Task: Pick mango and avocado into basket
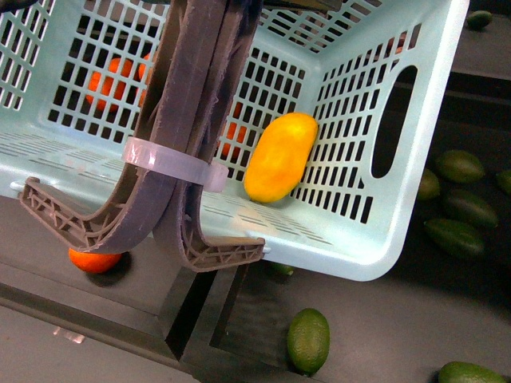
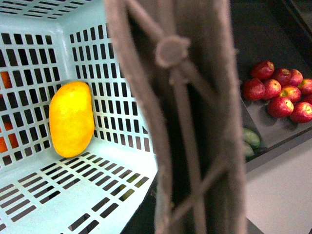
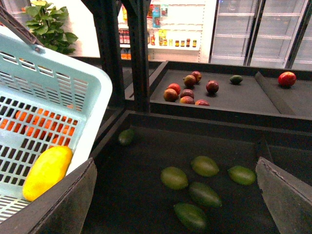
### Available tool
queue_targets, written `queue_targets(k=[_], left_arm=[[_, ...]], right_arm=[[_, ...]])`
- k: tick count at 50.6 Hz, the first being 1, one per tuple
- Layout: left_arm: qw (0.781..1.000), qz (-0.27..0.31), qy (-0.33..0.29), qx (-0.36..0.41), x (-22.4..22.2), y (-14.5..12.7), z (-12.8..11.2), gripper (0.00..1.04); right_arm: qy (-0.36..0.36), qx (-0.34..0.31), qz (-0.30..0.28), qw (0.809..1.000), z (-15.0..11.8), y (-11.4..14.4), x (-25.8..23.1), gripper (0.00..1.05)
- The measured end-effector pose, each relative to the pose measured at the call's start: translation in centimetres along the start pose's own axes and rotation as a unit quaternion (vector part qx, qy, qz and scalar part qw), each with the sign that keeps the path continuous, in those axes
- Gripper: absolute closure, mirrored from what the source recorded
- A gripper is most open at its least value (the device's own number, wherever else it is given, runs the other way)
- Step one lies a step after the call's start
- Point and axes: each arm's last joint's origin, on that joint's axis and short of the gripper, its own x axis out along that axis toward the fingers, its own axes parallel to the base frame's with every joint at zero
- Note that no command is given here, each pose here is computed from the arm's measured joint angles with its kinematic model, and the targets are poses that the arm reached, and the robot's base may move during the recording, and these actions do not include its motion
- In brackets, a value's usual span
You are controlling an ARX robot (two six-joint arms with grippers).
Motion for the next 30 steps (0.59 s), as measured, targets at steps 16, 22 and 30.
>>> queue_targets(k=[16,22,30], left_arm=[[1.000,-0.025,0.005,0.005,0.1,-0.6,-0.1,0.99],[1.000,-0.024,0.005,0.005,0.1,-0.5,-0.1,0.99],[1.000,-0.010,0.002,0.003,0.1,-0.3,-0.1,0.99]], right_arm=[[0.048,0.119,-0.194,0.973,1.8,-2.6,3.4,0.08],[0.103,0.115,-0.180,0.972,2.7,-4.6,9.5,0.08],[0.193,0.076,-0.133,0.969,-0.1,-6.0,15.1,0.08]])
